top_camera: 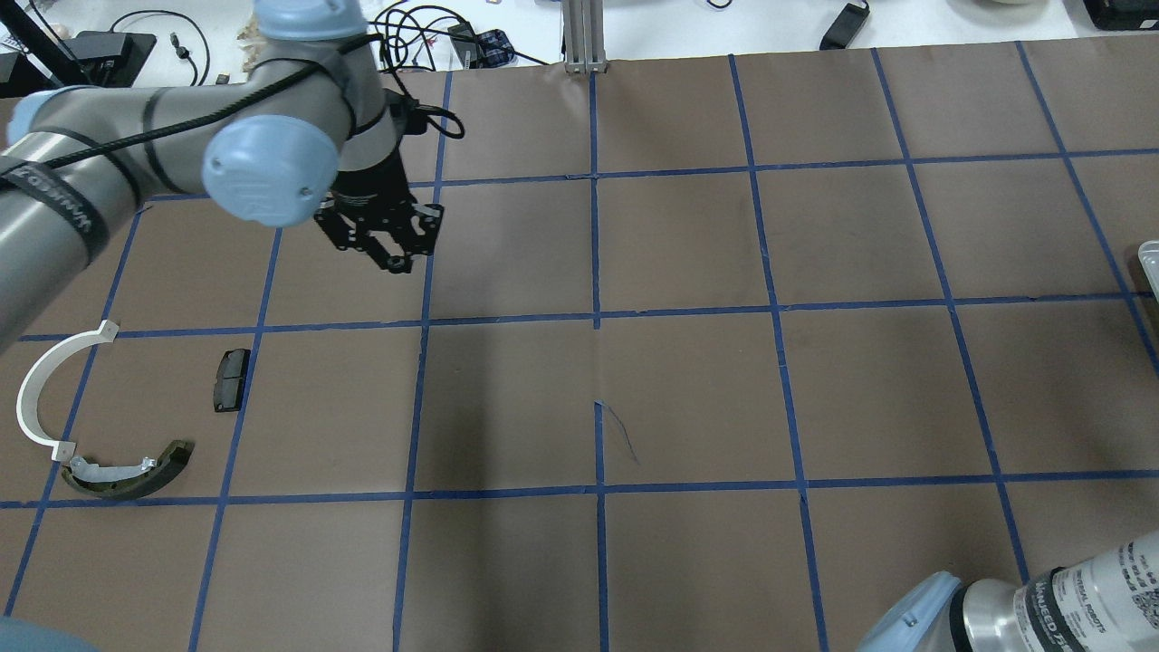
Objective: Place bearing gear from tray to pile
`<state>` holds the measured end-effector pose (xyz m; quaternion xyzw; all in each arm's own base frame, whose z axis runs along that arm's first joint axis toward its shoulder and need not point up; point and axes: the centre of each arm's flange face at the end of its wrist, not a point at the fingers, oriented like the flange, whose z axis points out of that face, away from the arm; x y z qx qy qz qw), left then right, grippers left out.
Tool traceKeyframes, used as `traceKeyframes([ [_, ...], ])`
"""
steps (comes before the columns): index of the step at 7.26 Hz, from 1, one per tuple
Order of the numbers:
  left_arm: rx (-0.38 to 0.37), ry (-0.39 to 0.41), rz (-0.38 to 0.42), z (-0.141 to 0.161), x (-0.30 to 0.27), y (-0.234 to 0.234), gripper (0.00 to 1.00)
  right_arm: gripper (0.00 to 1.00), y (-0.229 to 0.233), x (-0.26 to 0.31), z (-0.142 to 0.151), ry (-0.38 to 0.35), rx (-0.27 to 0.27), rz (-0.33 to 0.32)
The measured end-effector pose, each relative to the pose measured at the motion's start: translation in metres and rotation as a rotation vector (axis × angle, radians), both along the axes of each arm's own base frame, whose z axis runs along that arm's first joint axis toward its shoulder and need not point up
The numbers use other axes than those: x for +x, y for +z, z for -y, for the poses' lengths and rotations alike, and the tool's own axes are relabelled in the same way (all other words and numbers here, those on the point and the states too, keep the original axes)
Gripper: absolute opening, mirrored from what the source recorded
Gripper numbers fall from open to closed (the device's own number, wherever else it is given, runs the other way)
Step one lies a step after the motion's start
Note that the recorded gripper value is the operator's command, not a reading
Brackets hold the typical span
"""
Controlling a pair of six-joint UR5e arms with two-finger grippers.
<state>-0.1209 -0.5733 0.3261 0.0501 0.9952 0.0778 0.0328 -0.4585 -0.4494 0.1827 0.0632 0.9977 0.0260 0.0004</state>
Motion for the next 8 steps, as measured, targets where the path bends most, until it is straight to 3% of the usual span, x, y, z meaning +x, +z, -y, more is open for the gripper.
traceKeyframes([
  [2, 0.042, 0.034, -0.022, -0.005, 0.135, -0.027, 0.0, 0.59, -0.002, 0.002, -0.001, -0.004, 0.006, 0.008],
  [3, 0.02, 0.047, -0.028, -0.015, 0.207, -0.049, 0.0, 0.55, -0.003, 0.002, -0.001, -0.005, 0.009, 0.012],
  [4, -0.02, 0.033, -0.024, -0.03, 0.257, -0.071, 0.0, 0.42, -0.003, 0.003, -0.001, -0.005, 0.01, 0.013],
  [5, -0.044, 0.021, -0.02, -0.047, 0.283, -0.095, 0.0, 0.13, -0.003, 0.003, -0.002, -0.005, 0.01, 0.014],
  [6, -0.053, 0.022, -0.018, -0.062, 0.292, -0.116, 0.0, 0.0, -0.004, 0.003, -0.002, -0.005, 0.013, 0.014],
  [7, -0.06, 0.025, -0.014, -0.071, 0.294, -0.127, 0.04, 0.0, -0.004, 0.003, -0.002, -0.005, 0.018, 0.013],
  [8, -0.066, 0.025, -0.009, -0.075, 0.296, -0.132, 0.99, 0.0, -0.004, 0.003, -0.003, -0.004, 0.024, 0.013],
])
